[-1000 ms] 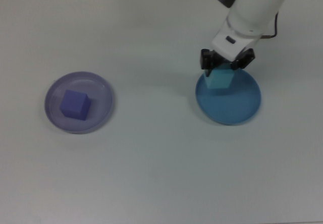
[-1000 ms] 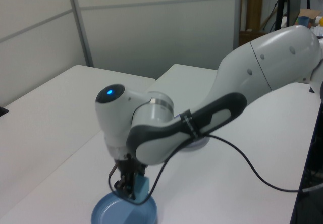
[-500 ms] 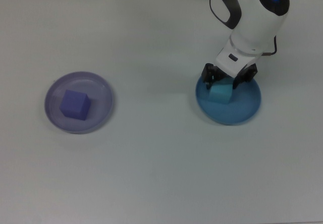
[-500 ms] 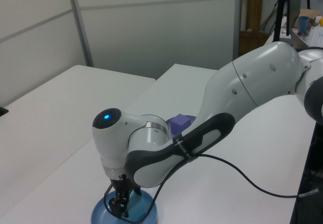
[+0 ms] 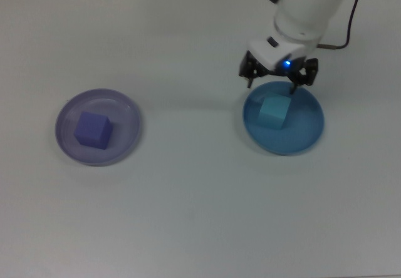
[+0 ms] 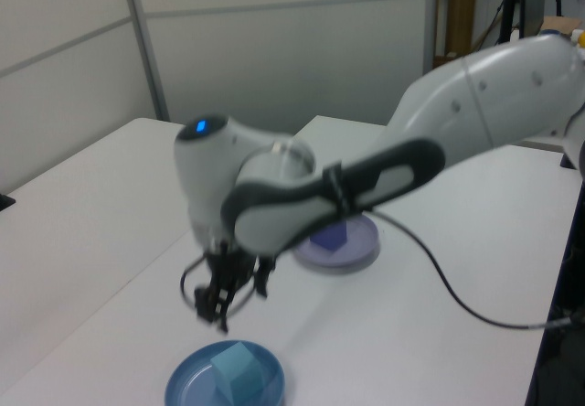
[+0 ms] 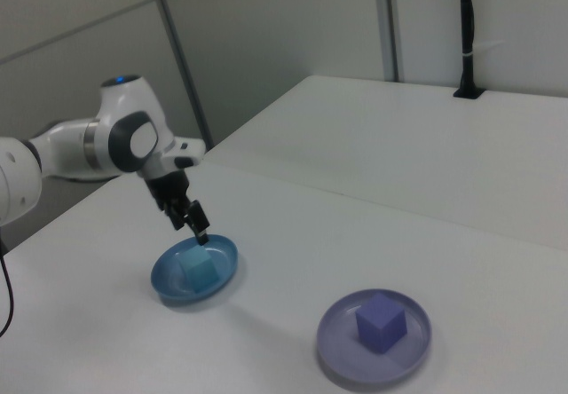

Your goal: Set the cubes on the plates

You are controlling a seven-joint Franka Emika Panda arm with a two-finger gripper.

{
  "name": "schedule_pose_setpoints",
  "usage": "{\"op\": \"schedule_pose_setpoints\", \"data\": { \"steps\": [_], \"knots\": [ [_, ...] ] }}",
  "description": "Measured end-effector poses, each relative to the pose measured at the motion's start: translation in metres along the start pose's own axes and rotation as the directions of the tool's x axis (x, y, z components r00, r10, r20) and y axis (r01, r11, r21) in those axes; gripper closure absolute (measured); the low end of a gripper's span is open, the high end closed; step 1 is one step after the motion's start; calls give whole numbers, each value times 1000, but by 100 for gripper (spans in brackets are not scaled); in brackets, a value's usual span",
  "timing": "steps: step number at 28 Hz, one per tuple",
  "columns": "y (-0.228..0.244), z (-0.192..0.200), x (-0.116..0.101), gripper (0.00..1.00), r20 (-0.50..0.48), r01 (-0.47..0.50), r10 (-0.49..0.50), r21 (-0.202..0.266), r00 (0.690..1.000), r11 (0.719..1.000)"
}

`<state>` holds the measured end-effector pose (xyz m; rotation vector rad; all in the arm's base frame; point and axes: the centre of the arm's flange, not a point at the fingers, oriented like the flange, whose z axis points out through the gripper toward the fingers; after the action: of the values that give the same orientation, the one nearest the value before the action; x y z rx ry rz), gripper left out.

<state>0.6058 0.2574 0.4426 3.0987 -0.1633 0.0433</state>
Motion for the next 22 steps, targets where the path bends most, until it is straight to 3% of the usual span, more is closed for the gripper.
{"op": "schedule_pose_setpoints", "data": {
  "steps": [5,8,16,22],
  "knots": [
    [71,-40,19,0,11,-107,108,-23,994,994],
    [114,-55,24,0,23,-118,120,-61,993,991],
    [185,-99,12,0,99,-19,28,-95,995,995],
    [196,-132,-6,0,106,59,-49,-92,993,994]
  ]
}}
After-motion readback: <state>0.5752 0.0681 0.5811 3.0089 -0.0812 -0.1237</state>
